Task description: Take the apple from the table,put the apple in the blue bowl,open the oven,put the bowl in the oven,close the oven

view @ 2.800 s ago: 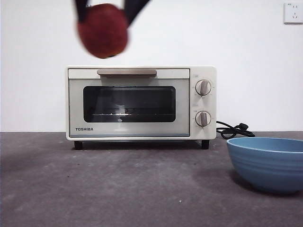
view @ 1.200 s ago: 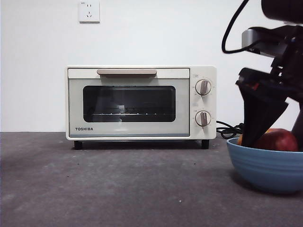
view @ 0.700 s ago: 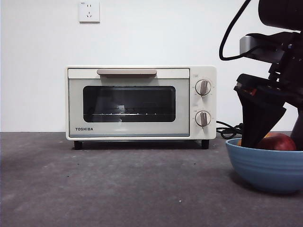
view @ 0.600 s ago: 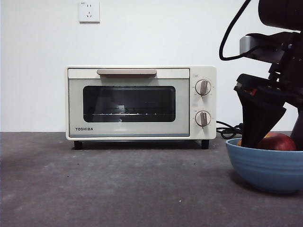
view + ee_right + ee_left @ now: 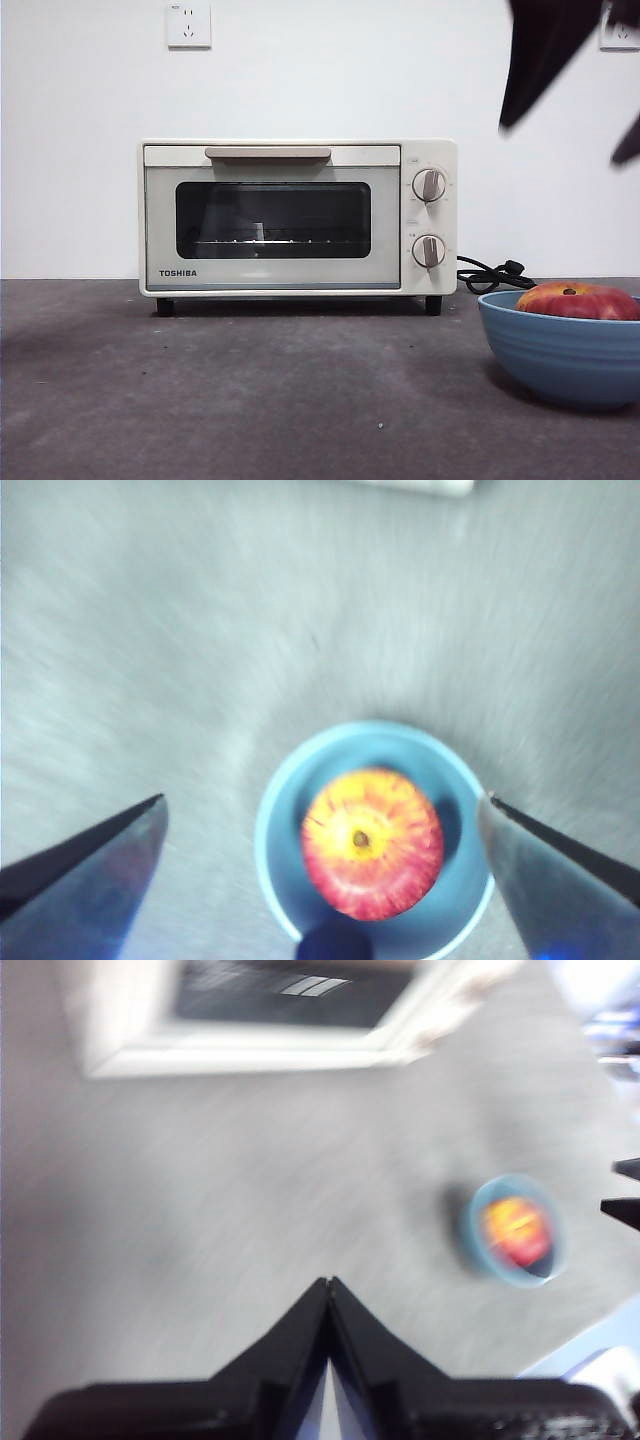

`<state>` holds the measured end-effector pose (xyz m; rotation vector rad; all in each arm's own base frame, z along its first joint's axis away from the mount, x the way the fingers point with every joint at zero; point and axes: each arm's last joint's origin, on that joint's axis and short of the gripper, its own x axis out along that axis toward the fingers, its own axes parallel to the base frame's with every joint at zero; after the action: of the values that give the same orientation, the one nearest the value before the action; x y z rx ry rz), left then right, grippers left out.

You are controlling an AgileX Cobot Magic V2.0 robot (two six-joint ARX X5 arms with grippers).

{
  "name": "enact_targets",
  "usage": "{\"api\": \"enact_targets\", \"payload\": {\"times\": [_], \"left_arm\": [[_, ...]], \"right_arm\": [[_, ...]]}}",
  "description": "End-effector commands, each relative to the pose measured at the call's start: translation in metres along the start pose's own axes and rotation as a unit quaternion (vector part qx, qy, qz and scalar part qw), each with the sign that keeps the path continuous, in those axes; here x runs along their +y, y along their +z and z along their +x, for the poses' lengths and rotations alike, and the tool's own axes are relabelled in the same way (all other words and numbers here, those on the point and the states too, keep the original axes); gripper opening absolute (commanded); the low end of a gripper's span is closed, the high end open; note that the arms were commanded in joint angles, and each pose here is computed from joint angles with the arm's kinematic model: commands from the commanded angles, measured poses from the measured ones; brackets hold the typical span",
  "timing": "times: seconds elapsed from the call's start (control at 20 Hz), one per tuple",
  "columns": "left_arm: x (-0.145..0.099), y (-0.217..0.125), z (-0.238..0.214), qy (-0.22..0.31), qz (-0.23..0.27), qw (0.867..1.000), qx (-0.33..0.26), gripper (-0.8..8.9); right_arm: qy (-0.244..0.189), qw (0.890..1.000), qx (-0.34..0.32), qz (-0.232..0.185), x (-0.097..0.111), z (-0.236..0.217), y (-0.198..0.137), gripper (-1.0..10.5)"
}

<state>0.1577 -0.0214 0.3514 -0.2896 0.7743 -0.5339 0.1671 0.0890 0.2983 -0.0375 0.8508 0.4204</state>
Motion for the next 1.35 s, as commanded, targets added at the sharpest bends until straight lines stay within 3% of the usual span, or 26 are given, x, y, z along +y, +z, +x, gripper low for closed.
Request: {"api": "enact_targets", "payload": {"times": [0.05,0.1,0.2,0.5,0.85,1.1,1.35], "left_arm": [[0.004,0.026,0.034,-0.046,0.042,0.998,-0.024,-0.06],[0.004,0.037,0.056,-0.076,0.065,0.995,-0.031,-0.06],[0.007,0.053,0.093,-0.123,0.1,0.986,-0.047,-0.06],[0.01,0.083,0.169,-0.146,0.168,0.968,-0.118,-0.06],[0.018,0.106,0.202,-0.092,0.167,0.975,-0.113,-0.06],[0.02,0.107,0.211,-0.024,0.193,0.976,-0.094,-0.06],[0.024,0.101,0.213,0.007,0.183,0.981,-0.067,-0.06]], "right_arm": [[0.003,1.0,-0.019,0.001,0.001,-0.021,0.0,0.7],[0.002,0.999,-0.032,0.002,0.0,-0.03,-0.004,0.0],[0.006,0.998,-0.056,0.013,0.0,-0.045,-0.012,-0.1],[0.018,0.994,-0.088,0.06,-0.003,-0.08,-0.036,-0.1],[0.038,0.985,-0.125,0.112,-0.005,-0.106,-0.056,-0.1],[0.042,0.982,-0.134,0.124,-0.007,-0.115,-0.066,-0.1],[0.043,0.982,-0.134,0.126,-0.007,-0.115,-0.066,-0.1]]}}
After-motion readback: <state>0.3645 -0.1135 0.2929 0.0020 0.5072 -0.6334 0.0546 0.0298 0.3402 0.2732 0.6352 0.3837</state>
